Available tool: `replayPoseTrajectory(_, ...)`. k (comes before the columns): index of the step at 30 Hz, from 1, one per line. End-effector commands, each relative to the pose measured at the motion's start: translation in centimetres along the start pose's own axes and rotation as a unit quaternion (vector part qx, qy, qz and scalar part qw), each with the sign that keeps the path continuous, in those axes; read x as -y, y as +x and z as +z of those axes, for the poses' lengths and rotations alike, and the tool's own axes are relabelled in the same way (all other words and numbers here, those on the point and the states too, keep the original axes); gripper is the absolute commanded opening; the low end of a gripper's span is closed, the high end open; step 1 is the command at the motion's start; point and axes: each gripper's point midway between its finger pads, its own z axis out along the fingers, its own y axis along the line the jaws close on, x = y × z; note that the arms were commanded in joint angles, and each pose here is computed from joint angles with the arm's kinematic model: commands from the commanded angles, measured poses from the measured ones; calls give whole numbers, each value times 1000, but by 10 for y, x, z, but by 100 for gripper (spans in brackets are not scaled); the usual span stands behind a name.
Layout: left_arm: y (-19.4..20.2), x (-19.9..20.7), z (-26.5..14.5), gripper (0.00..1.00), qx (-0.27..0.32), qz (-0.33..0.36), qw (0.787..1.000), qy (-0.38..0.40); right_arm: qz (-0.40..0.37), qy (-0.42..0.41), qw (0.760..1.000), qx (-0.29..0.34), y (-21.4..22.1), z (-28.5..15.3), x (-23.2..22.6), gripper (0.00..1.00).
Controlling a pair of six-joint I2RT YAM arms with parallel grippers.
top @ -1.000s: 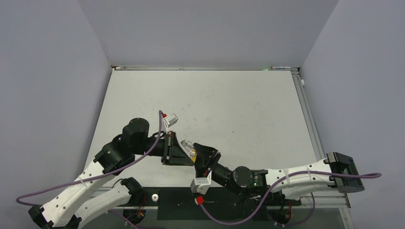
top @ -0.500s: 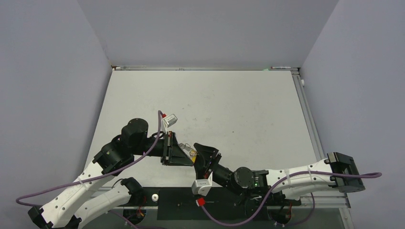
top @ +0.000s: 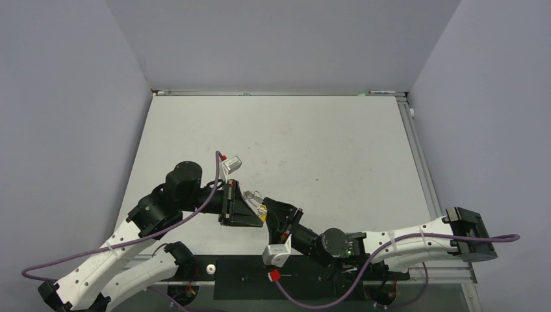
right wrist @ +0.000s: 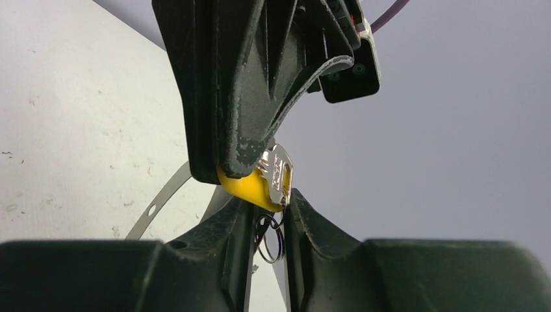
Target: Put the keys on the keyring
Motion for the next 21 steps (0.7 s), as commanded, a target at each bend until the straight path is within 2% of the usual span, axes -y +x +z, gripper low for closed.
replayPoseTrajectory(1,-3,22,-3,0,5,37,999,37,15,15,1000,12,-8,-1,9,15)
replayPoseTrajectory(4,-4,23,-4,0,10,38,999,38,21,-4,1000,4,-8,0,4,12)
replayPoseTrajectory(8,-7,24,-5,7,18,35,999,37,35,-10,999,-1,-9,-2,4,10)
replayPoseTrajectory(15,-14,31,-9,35,43,48,997,48,78,-21,997,-14,-9,-1,0,8)
replayPoseTrajectory(21,-29,45,-27,60,113,112,986,39,159,-18,987,-33,-6,2,3,5)
